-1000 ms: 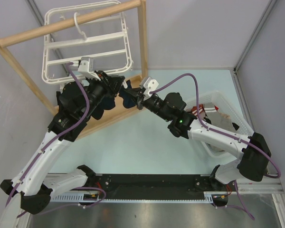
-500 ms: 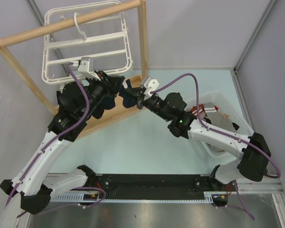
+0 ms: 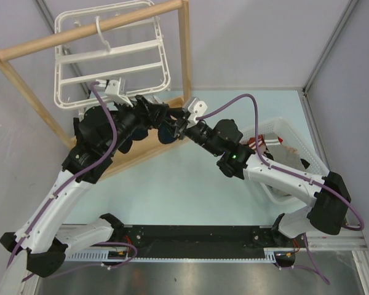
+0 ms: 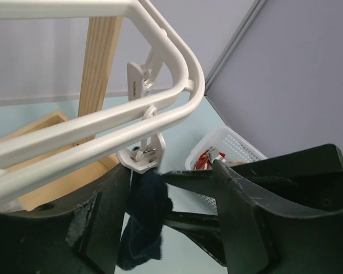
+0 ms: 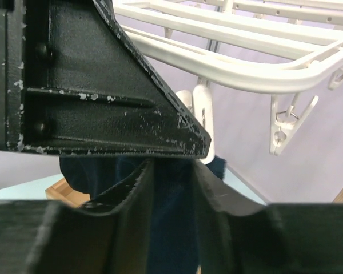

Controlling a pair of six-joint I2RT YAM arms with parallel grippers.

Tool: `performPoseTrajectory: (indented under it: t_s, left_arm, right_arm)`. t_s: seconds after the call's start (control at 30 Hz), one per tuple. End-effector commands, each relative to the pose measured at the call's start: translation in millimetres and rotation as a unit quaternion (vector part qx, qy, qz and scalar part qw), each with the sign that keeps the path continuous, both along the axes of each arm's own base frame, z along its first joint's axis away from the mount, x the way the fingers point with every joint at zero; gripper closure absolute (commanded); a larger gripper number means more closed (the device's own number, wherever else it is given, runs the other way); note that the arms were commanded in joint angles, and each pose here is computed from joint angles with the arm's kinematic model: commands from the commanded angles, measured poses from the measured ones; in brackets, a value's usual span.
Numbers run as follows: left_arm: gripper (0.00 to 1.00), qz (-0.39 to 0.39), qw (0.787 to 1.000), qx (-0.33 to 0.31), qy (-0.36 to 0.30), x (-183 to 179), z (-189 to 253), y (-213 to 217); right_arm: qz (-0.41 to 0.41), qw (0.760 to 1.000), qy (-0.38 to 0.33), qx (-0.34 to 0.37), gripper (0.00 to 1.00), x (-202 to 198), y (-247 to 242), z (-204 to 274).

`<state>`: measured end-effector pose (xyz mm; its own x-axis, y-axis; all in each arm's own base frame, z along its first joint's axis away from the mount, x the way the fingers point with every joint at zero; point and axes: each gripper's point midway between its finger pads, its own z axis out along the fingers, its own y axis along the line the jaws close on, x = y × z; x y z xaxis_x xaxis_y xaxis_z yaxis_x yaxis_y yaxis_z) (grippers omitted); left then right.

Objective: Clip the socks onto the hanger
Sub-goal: Clamp the sock onto the hanger, then reset both arms

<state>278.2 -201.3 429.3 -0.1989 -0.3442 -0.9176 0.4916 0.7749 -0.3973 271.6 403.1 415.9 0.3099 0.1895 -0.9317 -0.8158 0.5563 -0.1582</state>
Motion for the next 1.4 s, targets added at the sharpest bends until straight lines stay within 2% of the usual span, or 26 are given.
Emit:
performPoseTrajectory:
  t_s: [0.0,0.1,0.2,0.37,0.53,0.6,0.87,1.13,1.37]
  left_arm:
    - [0.33,-0.006,1.000,-0.007,-0.026,-12,20,5]
    - [0.28,0.007,1.000,-0.008,-0.029,-13,23,12]
    - [0.24,0.019,0.999,-0.008,-0.036,-16,26,19]
    - [0.20,0.054,0.998,-0.008,-0.041,-15,25,34]
    - [0.20,0.061,0.997,-0.003,-0.041,-17,24,39]
    - [0.19,0.058,0.997,-0.001,-0.041,-20,26,40]
    - [0.12,0.064,0.997,-0.005,-0.038,-50,39,63]
    - [0.07,0.042,0.998,0.006,-0.052,-80,45,75]
    - [0.01,0.118,0.992,0.009,-0.047,-94,51,117]
  right_arm:
    - [0.004,0.998,-0.031,0.049,0.55,-10,-7,44]
    - [-0.006,0.999,-0.023,0.039,0.46,-6,-10,39]
    - [-0.017,0.999,-0.006,0.033,0.43,2,-17,35]
    - [-0.029,0.999,-0.002,0.038,0.42,13,-34,38]
    - [-0.022,0.999,0.009,0.034,0.41,21,-41,34]
    - [-0.031,0.999,0.018,0.034,0.38,27,-46,31]
    - [-0.022,0.995,0.069,0.062,0.30,46,-72,24]
    - [0.006,0.995,0.075,0.069,0.23,59,-77,19]
    - [0.011,0.994,0.098,0.051,0.18,57,-74,7]
